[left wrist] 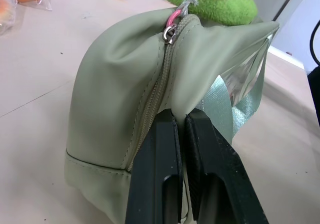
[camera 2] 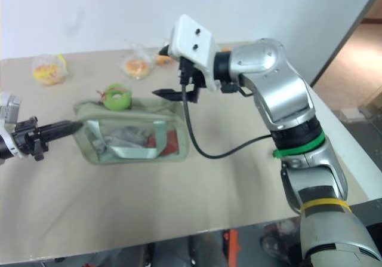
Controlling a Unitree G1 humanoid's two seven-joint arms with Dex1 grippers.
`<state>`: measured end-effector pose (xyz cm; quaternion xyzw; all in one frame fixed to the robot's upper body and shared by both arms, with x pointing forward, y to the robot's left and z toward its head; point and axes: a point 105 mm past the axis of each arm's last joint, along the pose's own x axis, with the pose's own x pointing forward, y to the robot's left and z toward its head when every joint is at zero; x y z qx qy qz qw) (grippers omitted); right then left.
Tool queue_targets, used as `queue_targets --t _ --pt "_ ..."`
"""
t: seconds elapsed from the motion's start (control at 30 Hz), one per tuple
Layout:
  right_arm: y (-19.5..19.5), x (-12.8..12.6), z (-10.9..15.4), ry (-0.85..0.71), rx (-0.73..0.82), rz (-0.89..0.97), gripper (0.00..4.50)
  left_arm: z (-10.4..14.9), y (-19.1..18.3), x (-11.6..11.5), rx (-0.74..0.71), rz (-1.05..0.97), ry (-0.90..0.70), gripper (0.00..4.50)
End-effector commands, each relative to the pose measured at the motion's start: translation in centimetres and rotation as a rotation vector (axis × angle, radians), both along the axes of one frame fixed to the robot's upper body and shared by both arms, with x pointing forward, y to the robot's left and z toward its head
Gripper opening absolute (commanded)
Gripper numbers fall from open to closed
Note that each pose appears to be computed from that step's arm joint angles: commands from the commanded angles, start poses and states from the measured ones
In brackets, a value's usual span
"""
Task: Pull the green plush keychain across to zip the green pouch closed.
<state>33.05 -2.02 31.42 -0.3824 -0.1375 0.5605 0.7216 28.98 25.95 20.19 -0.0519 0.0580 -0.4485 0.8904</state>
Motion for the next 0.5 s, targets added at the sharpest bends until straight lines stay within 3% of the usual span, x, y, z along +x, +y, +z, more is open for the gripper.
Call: queue_targets --t 0.03,0.5 --pt "1.5 -1.0 0.9 -0.102 -0.053 0.083 4.43 -0.5 -0.2 0.2 0.013 0.002 0.018 0.00" --pt "5.2 0.1 -0.4 -0.331 -0.185 0.147 4.43 -0.5 -0.1 -0.1 0.005 0.022 0.011 0.00"
